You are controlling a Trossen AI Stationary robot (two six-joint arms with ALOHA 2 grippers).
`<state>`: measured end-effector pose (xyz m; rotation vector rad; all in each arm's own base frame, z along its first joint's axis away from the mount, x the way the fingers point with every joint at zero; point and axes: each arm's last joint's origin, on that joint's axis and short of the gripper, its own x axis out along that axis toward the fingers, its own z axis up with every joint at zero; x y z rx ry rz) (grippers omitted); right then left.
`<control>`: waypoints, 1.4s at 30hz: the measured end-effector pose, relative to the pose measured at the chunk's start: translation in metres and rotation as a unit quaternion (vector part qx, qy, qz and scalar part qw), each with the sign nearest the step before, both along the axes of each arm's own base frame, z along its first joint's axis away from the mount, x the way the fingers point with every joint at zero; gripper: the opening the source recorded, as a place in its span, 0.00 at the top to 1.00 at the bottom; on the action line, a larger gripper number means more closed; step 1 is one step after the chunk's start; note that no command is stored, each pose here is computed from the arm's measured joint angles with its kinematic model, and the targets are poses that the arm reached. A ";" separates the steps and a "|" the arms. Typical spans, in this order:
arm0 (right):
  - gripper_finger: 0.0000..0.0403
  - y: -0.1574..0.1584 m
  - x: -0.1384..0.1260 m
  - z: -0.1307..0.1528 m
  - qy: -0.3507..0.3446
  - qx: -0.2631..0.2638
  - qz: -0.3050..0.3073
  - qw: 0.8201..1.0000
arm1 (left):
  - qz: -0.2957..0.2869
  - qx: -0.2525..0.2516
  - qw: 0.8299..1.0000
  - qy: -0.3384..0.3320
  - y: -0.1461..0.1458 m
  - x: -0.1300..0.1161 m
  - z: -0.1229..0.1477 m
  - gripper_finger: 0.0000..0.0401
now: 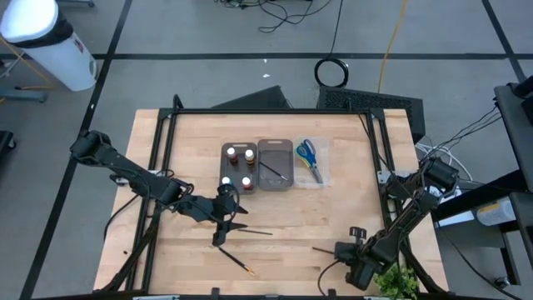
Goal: Pick & Place Paint Supplies
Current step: Put the silver paintbrush into the right black bin
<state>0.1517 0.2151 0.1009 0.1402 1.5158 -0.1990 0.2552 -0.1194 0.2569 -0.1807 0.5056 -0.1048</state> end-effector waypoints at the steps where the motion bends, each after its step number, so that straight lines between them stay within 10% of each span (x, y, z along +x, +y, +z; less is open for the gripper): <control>1: 0.99 -0.001 0.001 0.000 -0.008 -0.004 -0.001 1.000 | 0.000 0.000 1.000 0.000 0.000 0.000 0.000 0.47; 27: 1.00 -0.004 0.093 0.032 -0.359 -0.036 0.002 0.933 | 0.001 0.000 1.000 -0.001 0.000 0.000 0.000 0.47; 42: 1.00 -0.096 0.159 0.085 -0.488 -0.159 -0.098 0.852 | 0.001 -0.004 1.000 -0.014 0.001 0.002 0.002 0.47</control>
